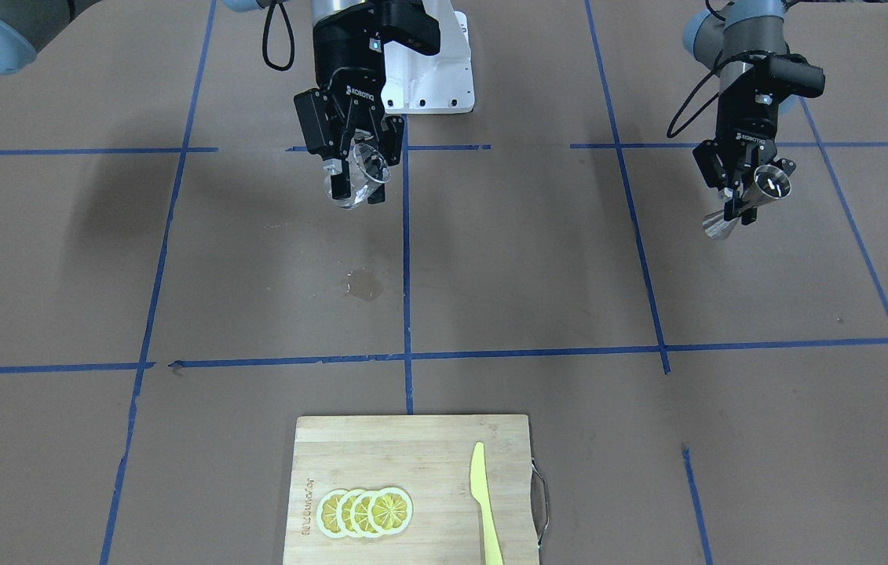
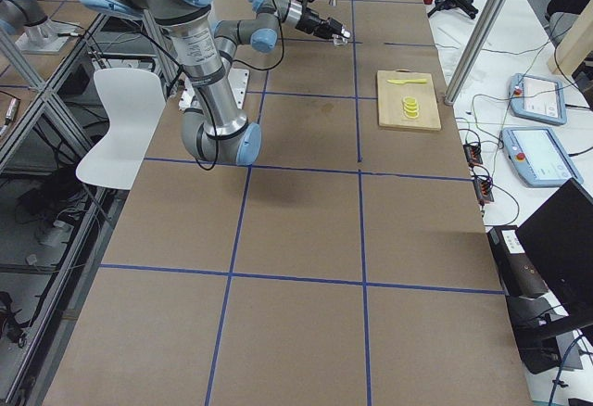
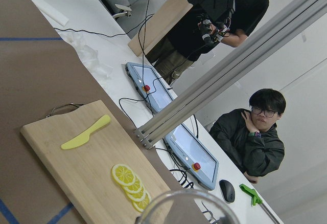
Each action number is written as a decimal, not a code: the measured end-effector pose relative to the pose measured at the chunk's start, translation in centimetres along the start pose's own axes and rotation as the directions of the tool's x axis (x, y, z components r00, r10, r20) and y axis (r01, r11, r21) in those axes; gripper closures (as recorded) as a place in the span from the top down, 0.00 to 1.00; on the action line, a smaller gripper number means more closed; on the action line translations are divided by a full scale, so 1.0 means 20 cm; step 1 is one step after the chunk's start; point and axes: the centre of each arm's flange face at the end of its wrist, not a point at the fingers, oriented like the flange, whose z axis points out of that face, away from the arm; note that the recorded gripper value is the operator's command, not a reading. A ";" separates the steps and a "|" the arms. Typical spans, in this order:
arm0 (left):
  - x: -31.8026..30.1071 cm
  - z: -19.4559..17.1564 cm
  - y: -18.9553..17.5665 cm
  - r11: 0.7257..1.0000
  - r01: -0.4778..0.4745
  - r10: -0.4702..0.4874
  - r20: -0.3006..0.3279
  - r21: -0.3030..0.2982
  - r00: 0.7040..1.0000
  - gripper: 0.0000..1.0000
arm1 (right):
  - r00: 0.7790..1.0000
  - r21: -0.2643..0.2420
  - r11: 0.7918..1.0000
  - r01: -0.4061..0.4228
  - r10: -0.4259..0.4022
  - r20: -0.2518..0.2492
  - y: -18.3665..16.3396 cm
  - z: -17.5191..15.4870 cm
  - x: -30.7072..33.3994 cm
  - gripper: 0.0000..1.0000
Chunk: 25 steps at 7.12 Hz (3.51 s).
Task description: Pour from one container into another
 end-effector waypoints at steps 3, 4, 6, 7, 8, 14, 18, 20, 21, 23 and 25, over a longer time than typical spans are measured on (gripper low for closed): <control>-0.03 -0.04 0.06 0.979 -0.201 0.198 0.079 0.031 0.977 0.00 | 1.000 0.000 1.000 0.000 0.000 0.000 0.00 0.00 0.00 0.00; 0.01 -0.07 0.11 0.972 -0.237 0.235 0.059 0.016 0.970 0.00 | 1.000 -0.001 1.000 0.001 -0.001 0.000 0.00 0.00 0.00 0.00; 0.09 -0.09 0.13 0.986 -0.163 0.162 0.039 0.020 0.986 0.00 | 1.000 0.000 1.000 -0.001 0.001 0.000 0.00 0.00 0.00 0.00; 0.12 -0.08 0.12 0.992 -0.119 0.116 0.057 0.045 0.992 0.00 | 1.000 0.001 1.000 -0.002 0.002 0.000 0.00 -0.01 0.01 0.00; 0.13 -0.07 0.11 0.992 -0.095 0.088 0.091 0.080 0.992 0.00 | 1.000 0.003 1.000 -0.004 0.004 0.001 0.00 -0.01 0.01 0.00; 0.15 -0.09 0.29 0.984 -0.175 0.172 0.090 0.036 0.981 0.00 | 1.000 0.005 1.000 -0.007 0.007 0.002 0.00 -0.01 0.02 0.00; 0.11 -0.13 0.42 0.980 -0.198 0.197 0.072 0.001 0.978 0.00 | 1.000 0.005 1.000 -0.007 0.007 0.002 0.00 -0.02 0.02 0.00; 0.15 -0.19 0.46 0.989 -0.144 0.144 0.034 -0.014 0.989 0.00 | 1.000 0.005 1.000 -0.007 0.007 0.002 0.00 -0.02 0.02 0.00; 0.16 -0.21 0.49 0.991 -0.130 0.130 0.020 -0.022 0.991 0.00 | 1.000 0.004 1.000 -0.006 0.006 0.001 0.00 -0.02 0.02 0.00; 0.15 -0.23 0.54 0.992 -0.123 0.123 0.007 -0.039 0.992 0.00 | 1.000 0.004 1.000 -0.006 0.006 0.001 0.00 -0.01 0.02 0.00; 0.19 -0.23 0.60 0.992 -0.110 0.109 -0.012 -0.056 0.994 0.00 | 1.000 0.004 1.000 -0.006 0.006 0.001 0.01 -0.01 0.02 0.00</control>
